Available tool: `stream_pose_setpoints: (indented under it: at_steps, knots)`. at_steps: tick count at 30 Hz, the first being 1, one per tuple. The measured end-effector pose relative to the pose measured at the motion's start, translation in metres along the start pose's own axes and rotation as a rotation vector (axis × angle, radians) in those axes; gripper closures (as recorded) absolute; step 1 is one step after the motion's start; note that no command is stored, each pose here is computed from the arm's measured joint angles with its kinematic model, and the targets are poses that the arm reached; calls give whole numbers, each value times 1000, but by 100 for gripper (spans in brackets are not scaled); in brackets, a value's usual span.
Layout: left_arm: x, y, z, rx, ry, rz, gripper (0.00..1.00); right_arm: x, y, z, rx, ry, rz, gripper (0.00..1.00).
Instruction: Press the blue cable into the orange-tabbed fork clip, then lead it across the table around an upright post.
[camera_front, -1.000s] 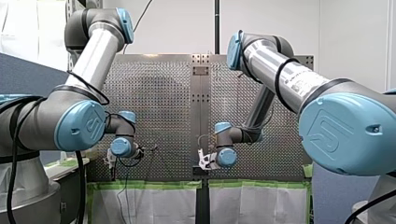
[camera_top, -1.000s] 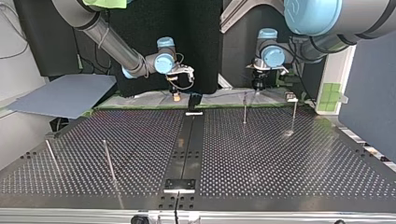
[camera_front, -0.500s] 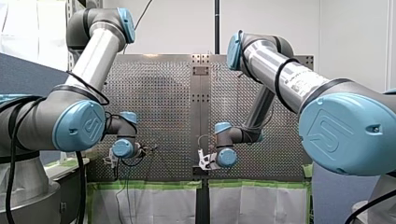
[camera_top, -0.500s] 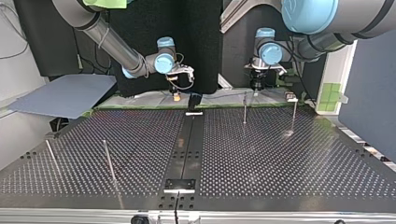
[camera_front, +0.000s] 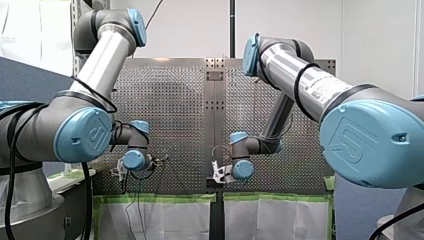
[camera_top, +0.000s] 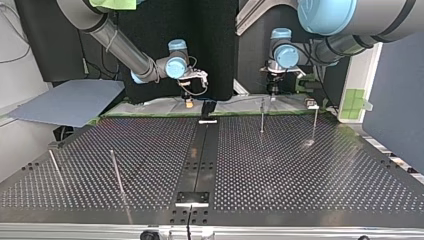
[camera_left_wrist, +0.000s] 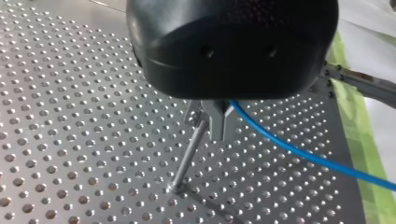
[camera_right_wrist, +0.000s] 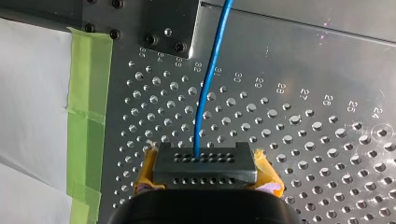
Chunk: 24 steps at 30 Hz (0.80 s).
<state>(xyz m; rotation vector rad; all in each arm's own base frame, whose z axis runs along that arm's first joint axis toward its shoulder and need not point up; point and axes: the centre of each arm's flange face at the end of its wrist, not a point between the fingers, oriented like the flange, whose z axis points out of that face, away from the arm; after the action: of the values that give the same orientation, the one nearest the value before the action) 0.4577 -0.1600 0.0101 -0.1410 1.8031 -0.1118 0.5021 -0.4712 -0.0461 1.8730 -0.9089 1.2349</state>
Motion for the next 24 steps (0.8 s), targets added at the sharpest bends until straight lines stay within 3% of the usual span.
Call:
stream_pose_setpoints:
  at_steps: [10,16,24]
  knots:
    - [4,-4,-3,-4,8,9,100,-9,0,1,-2,-8,-1,100]
    - [8,-2,1,-11,-15,-3,100,-26,2,3,-6,-28,-2,100]
    - [3,5,6,-20,-50,-32,100,-27,5,5,-11,-26,2,100]
